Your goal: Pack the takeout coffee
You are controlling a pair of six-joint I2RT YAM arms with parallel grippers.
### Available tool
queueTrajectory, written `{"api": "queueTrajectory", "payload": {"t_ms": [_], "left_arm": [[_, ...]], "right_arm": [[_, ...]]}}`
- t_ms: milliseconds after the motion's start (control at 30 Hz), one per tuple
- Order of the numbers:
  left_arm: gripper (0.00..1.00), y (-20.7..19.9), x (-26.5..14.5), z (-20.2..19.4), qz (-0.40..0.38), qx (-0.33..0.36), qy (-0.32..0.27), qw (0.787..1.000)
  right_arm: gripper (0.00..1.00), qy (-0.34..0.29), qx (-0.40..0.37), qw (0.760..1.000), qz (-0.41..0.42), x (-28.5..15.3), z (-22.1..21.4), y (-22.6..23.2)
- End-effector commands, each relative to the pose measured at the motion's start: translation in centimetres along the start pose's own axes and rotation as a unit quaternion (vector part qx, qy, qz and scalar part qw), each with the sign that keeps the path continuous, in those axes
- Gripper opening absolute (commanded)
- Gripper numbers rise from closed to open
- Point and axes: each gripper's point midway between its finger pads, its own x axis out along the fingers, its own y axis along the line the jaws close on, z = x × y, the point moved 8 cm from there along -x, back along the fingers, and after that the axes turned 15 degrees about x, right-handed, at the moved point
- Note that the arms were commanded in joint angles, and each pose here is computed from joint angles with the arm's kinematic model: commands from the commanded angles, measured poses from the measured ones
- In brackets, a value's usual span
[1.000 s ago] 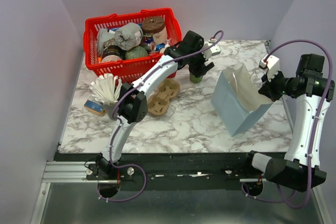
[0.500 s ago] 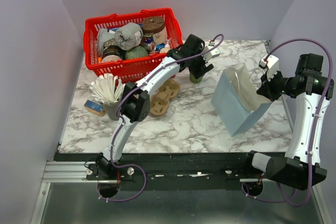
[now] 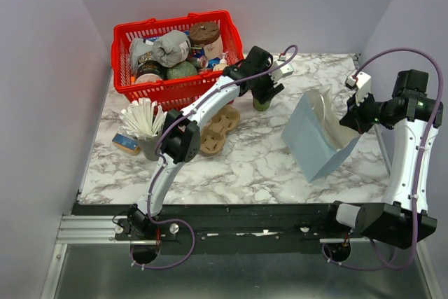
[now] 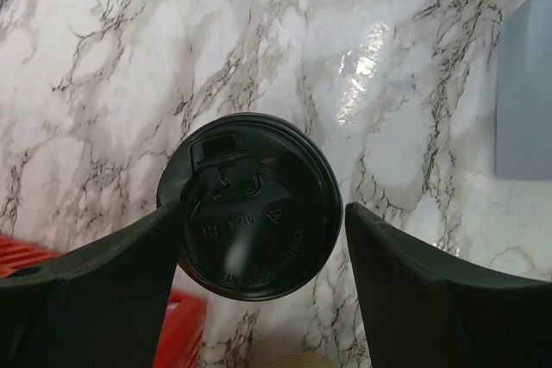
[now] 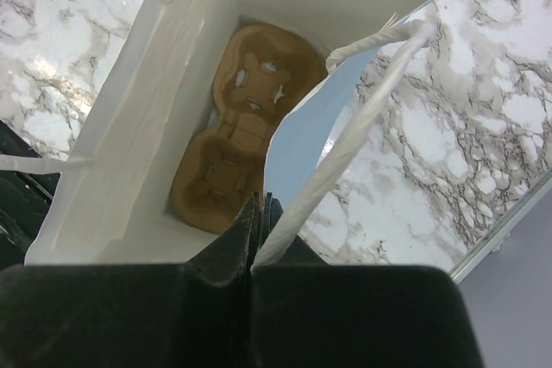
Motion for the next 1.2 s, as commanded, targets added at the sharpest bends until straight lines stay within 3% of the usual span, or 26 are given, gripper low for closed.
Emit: {"api": "queueTrajectory", "payload": {"t_ms": [0,333,733,833,933,1033,1167], "left_arm": [[0.80,-0.1,0.2,0.5,-0.004,-0.006,-0.010,1.000],[0.68,-0.6,-0.5,0.9,-0.018,-0.012,-0.019,1.000],[0.63,-1.0,-2.1,2.1,-0.022,-0.015,-0.029,0.999],[0.75,-0.8,-2.7,2.8,-0.012,-0.008,-0.042,0.999],[0.99,0.0,-3.7,3.9,0.033,0.001,-0.064,0.997],[0.99,1.0,-4.2,5.0,0.071,0.007,-0.083,0.994],[0.99,1.7,-3.5,4.8,0.087,-0.003,-0.066,0.994]], "right_arm": [[0.01,0.004,0.017,1.000,0.012,0.5,-0.2,-0.3],[0.01,-0.004,0.020,1.000,0.013,0.7,-0.1,-0.3],[0.00,-0.011,0.020,1.000,0.014,0.9,-0.1,-0.3],[0.01,-0.013,0.022,1.000,0.016,1.0,-0.1,-0.3],[0.01,-0.014,0.024,0.999,0.018,1.1,-0.2,-0.2],[0.01,-0.013,0.025,0.999,0.019,1.2,-0.5,-0.2],[0.00,-0.012,0.026,0.999,0.018,1.2,-0.6,-0.2]]}}
